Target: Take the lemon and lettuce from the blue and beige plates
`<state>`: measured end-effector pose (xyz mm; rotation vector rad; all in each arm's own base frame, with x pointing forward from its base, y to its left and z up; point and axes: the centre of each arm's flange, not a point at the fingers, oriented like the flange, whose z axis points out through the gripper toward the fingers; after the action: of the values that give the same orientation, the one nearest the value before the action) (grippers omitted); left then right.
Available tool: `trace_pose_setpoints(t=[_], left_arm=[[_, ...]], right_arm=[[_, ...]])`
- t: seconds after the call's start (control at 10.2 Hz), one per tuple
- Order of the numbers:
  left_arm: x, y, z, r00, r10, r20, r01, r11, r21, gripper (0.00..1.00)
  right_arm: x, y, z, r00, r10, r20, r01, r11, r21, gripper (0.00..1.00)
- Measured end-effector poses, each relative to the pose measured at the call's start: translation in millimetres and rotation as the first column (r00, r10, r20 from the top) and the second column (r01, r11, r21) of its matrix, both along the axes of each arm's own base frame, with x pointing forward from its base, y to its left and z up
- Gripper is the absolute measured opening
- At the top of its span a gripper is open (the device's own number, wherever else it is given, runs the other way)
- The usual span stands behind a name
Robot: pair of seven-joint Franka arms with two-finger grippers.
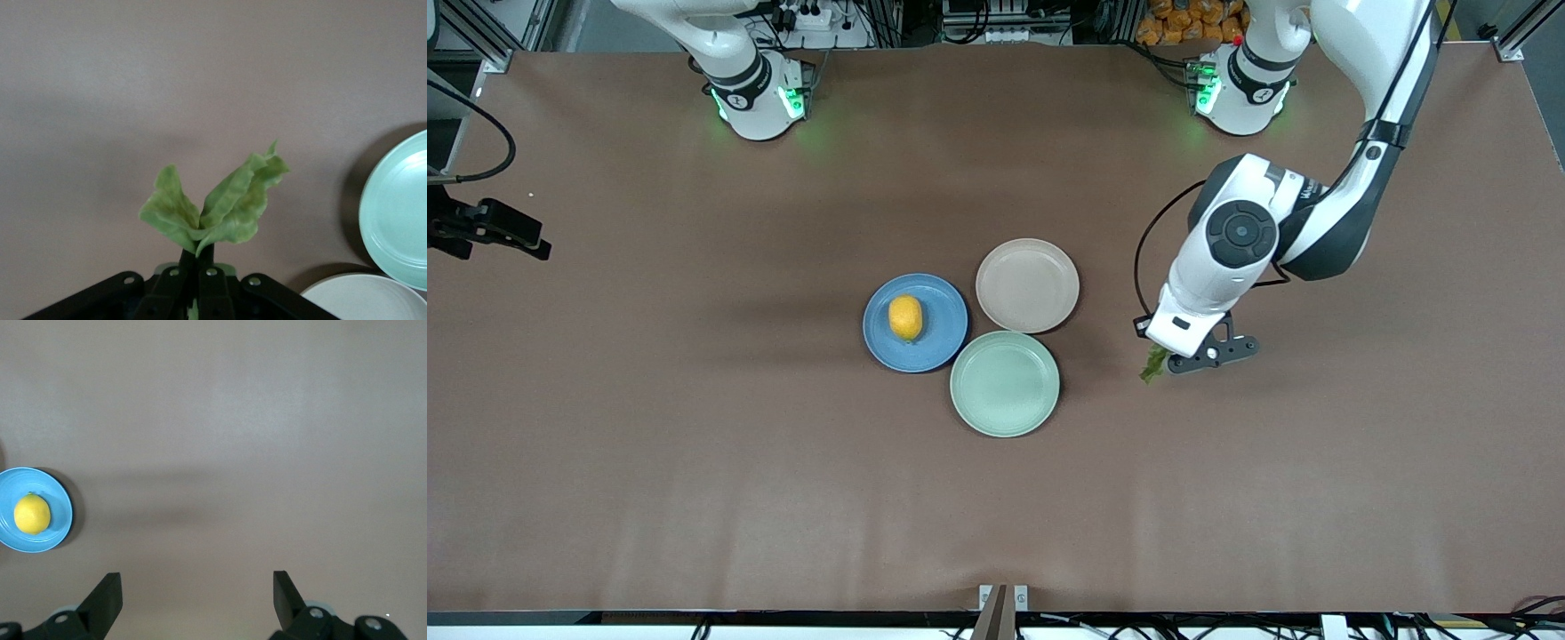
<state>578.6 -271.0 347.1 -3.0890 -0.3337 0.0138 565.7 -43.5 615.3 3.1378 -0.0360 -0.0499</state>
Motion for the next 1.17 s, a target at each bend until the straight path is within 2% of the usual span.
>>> trace_pose_setpoints(t=[0.2, 0.59, 1.17], left_arm=[[7, 15, 3, 1.0, -0.012, 0.003, 0.012, 1.0, -0.001, 0.04], [39, 88, 20, 0.998, -0.061, 0.015, 0.061, 0.998, -0.002, 0.04], [40, 93, 9, 0.997, -0.075, -0.013, 0.075, 0.997, 0.0, 0.04]], right_arm=[[0, 0, 0, 1.0, 0.0, 0.0, 0.0, 1.0, 0.0, 1.0], [0, 0, 0, 1.0, 0.0, 0.0, 0.0, 1.0, 0.0, 1.0], [0, 0, 0, 1.0, 0.0, 0.0, 0.0, 1.0, 0.0, 1.0]])
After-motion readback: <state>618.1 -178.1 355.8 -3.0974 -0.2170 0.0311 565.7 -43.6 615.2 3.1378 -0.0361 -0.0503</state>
